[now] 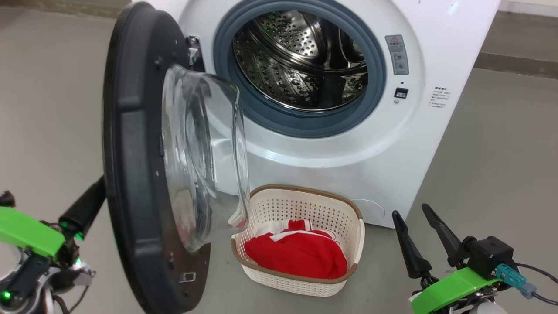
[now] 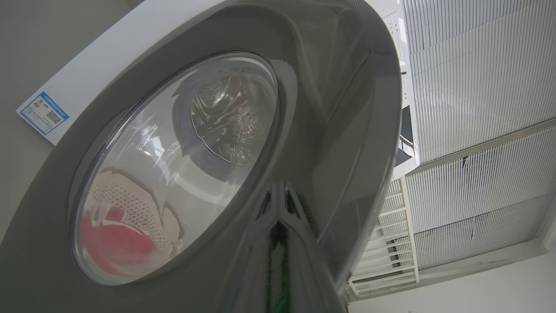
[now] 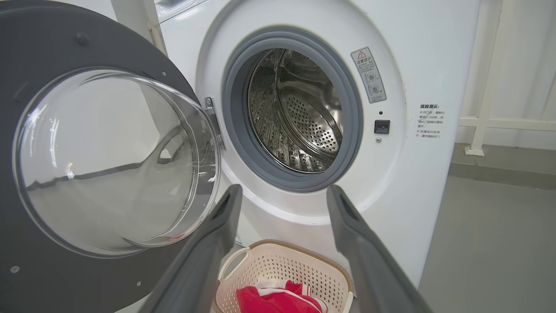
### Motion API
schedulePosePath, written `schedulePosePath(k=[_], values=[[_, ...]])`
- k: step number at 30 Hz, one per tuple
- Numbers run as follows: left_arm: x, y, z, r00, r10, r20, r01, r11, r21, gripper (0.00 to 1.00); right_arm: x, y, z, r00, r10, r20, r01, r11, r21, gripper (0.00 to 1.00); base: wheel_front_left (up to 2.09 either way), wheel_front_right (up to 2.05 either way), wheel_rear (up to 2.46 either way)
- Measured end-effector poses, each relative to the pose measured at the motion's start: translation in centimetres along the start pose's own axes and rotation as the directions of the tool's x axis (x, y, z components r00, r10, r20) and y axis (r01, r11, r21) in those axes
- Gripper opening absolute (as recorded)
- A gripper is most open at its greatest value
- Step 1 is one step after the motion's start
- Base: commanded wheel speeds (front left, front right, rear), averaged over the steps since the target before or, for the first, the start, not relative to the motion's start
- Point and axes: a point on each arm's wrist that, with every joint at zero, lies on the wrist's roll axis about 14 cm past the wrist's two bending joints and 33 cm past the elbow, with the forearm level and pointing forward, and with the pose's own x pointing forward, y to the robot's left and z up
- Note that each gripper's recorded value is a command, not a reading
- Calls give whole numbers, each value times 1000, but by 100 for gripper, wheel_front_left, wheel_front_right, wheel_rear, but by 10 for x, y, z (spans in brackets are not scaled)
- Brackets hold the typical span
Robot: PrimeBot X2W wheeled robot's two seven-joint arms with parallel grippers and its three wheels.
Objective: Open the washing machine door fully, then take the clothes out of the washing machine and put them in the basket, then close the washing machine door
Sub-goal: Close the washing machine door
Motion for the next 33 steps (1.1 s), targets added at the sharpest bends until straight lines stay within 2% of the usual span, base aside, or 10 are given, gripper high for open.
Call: schedulePosePath(k=[19, 32, 33], values=[[24, -5, -67, 989, -69, -134, 54, 992, -114, 0, -17, -21, 4, 997, -75, 14, 75, 997, 3, 100, 0, 0, 0], [23, -3, -73, 990, -85, -115, 64, 983, -173, 0, -23, -26, 10, 995, -95, 30, 95, 995, -3, 100, 0, 0, 0], [23, -3, -71, 991, -84, -100, 68, 986, -153, 13, -24, -25, 10, 995, -95, 31, 95, 995, -4, 100, 0, 0, 0]])
